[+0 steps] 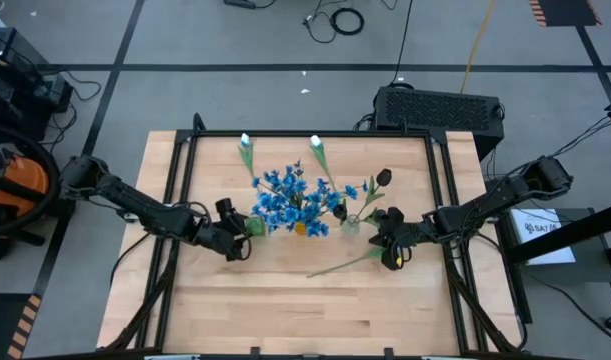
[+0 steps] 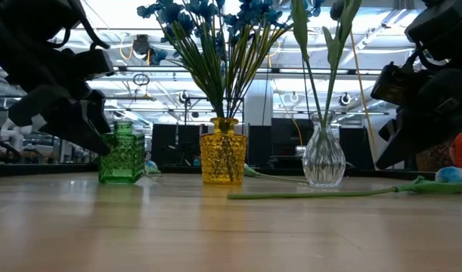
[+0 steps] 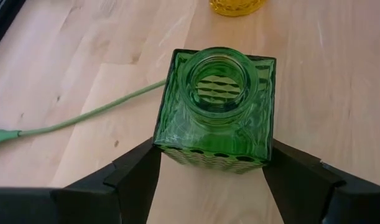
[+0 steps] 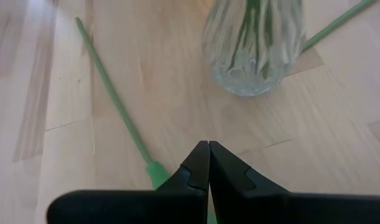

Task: Sort flowers into vase by color
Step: Adjust the green vase on the table

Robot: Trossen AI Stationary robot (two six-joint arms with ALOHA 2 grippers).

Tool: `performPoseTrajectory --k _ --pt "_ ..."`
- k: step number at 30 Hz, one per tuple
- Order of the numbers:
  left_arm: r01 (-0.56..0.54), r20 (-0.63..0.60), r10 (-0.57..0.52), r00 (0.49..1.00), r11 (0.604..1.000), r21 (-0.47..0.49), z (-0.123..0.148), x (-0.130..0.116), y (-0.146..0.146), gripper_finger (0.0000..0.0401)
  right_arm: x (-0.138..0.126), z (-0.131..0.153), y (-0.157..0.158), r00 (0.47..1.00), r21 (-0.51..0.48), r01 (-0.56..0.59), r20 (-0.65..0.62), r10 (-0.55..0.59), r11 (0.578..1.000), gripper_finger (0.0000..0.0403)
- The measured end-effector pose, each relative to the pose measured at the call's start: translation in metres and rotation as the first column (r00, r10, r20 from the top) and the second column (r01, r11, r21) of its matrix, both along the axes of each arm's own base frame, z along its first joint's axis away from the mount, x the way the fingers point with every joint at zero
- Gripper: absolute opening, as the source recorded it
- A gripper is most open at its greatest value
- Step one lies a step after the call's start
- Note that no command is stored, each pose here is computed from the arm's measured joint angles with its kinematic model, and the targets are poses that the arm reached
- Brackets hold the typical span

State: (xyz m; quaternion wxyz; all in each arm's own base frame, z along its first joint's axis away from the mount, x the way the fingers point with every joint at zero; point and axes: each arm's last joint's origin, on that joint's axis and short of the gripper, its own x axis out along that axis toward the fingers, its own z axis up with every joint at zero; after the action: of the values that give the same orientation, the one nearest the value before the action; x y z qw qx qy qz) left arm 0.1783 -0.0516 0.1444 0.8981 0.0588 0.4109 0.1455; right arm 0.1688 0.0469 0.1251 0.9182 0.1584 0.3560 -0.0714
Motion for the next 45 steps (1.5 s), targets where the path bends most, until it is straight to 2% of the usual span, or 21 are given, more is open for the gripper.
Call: performPoseTrajectory --k 7,18,23,36,45 --pt "-0.011 -0.008 0.011 1.0 1.0 0.025 0.0 0.001 0.005 0.0271 0.0 0.0 0.001 1.0 0.012 -0.012 -0.003 0.012 1.0 0.0" --pt "-0.001 -0.017 0.002 1.0 0.999 0.046 0.0 0.004 0.011 0.0305 0.0 0.0 0.001 1.0 0.009 -0.015 -0.003 0.015 1.0 0.0" --pt "0.018 -0.003 -0.018 1.0 0.998 0.055 0.002 0.008 0.015 0.0306 0.0 0.0 0.001 1.0 0.01 -0.016 -0.004 0.016 1.0 0.0" --pt "0.062 -0.063 -0.058 0.996 0.996 0.061 0.004 0.008 0.016 0.0306 0.0 0.0 0.001 0.999 0.03 -0.033 -0.009 0.034 0.999 0.0" --pt "0.045 -0.076 -0.04 0.996 0.997 0.057 0.012 0.009 0.014 0.0306 0.0 0.0 0.001 0.999 0.031 -0.034 -0.01 0.034 0.999 0.0"
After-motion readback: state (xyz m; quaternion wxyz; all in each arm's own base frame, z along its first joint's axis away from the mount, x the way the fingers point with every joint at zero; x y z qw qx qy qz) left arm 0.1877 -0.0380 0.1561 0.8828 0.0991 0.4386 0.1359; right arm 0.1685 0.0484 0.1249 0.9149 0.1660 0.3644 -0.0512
